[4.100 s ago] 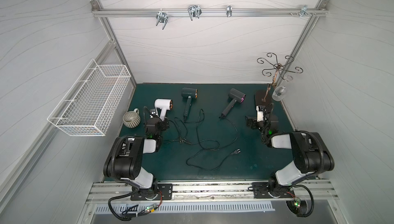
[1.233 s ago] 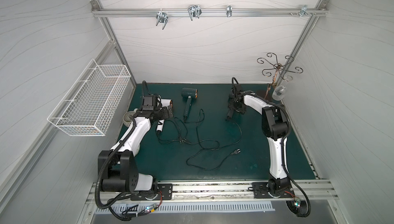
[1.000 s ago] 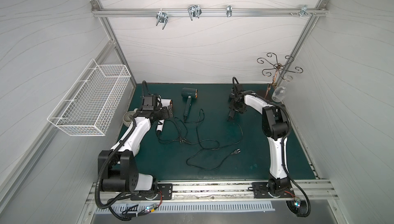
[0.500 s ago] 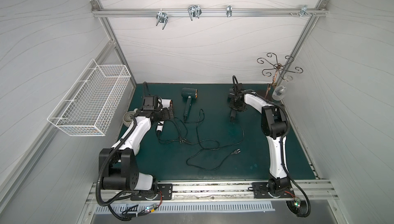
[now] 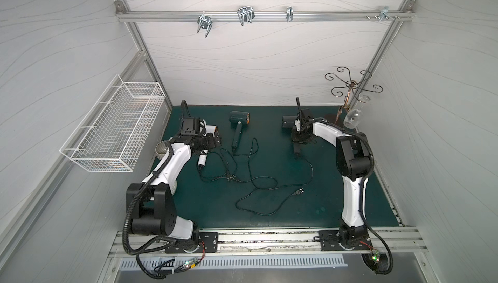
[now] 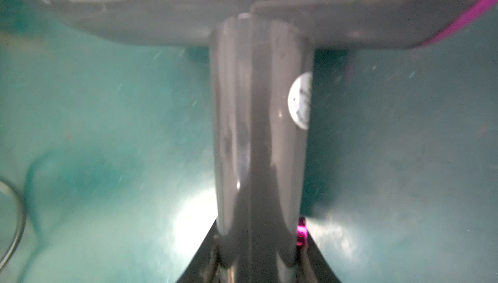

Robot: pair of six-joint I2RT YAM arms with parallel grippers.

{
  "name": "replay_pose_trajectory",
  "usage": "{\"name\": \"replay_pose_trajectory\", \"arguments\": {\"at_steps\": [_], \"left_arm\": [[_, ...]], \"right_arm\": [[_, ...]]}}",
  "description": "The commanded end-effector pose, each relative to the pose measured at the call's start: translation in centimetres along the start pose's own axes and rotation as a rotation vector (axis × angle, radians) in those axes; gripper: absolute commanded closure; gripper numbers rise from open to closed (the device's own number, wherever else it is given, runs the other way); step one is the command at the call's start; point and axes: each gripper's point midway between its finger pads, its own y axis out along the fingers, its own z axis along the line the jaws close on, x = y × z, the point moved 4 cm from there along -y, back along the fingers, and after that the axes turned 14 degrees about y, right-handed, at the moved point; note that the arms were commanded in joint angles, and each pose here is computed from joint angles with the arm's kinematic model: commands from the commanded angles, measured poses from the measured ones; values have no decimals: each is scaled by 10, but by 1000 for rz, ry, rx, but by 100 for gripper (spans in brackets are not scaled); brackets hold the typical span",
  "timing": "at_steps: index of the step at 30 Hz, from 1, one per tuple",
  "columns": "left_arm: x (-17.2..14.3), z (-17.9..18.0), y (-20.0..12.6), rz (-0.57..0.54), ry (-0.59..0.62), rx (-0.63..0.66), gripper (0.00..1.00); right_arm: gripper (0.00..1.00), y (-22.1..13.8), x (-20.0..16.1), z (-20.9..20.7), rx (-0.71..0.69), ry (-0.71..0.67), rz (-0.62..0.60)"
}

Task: Wrap the cord around the hair dryer
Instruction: Pick up the hair dryer from the center of the board.

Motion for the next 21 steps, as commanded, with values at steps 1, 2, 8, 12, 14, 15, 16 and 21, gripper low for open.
{"name": "replay_pose_trajectory", "arguments": {"at_steps": [1,2,8,12,14,15,16,21], "left_arm": [[16,-11,-7,-24,-9,-54,2],[19,-14,-7,-25,-8,-71,2],[29,-33,-16,-39,-12,-208,2],[32,-50,-26,-56,-18,-327,2],[32,-57,-31,-58,-19,-374,2],[32,-60,-35,-59,-18,-393,2],[32,-62,-38,-62,-14,-408,2],[30,-80,-62,-105,30,-531,2]], "right_arm": [[100,-43,16,29,121,-131,-129],[100,-49,14,34,142,-161,-141],[100,-93,-3,60,239,-386,-251],[100,-118,-31,80,323,-623,-299],[100,-131,-49,88,373,-733,-316],[100,-136,-59,91,389,-782,-328],[100,-140,-66,92,403,-818,-332],[100,-164,-108,89,470,-984,-321]]}}
